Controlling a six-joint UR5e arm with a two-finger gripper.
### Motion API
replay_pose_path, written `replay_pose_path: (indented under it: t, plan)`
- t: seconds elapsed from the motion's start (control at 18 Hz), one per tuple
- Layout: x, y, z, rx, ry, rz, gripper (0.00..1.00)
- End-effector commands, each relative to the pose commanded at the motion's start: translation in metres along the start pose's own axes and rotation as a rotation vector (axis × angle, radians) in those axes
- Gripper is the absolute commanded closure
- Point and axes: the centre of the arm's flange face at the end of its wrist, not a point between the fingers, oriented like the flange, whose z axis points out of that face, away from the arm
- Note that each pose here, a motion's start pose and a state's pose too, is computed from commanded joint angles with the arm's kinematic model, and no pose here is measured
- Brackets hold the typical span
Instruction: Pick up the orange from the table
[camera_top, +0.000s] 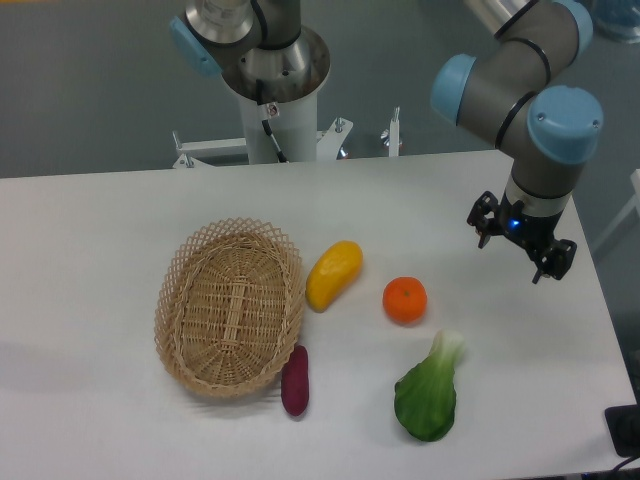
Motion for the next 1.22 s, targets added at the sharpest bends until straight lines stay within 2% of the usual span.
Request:
replay_pose_path:
  t: [0.28,0.78,0.83,1.06,1.11,1.22]
  plan:
    - [0.0,-0.001,0.0,0.0,0.002,0.002,0.0]
    - [0.012,-0.006,0.013,-0.001,0.026,-0.075,0.0]
    - [0.014,-0.009,0.015,-0.001,0.031,-0.101,0.0]
    - [0.031,-0.031,0.029,-0.028,0.058,-0.091,0.0]
    - [0.036,-0.034,0.035,-0.029,0.068,-0.117,0.0]
    - [0.044,-0.061,0.045,-0.034,0.086,-0.212,0.0]
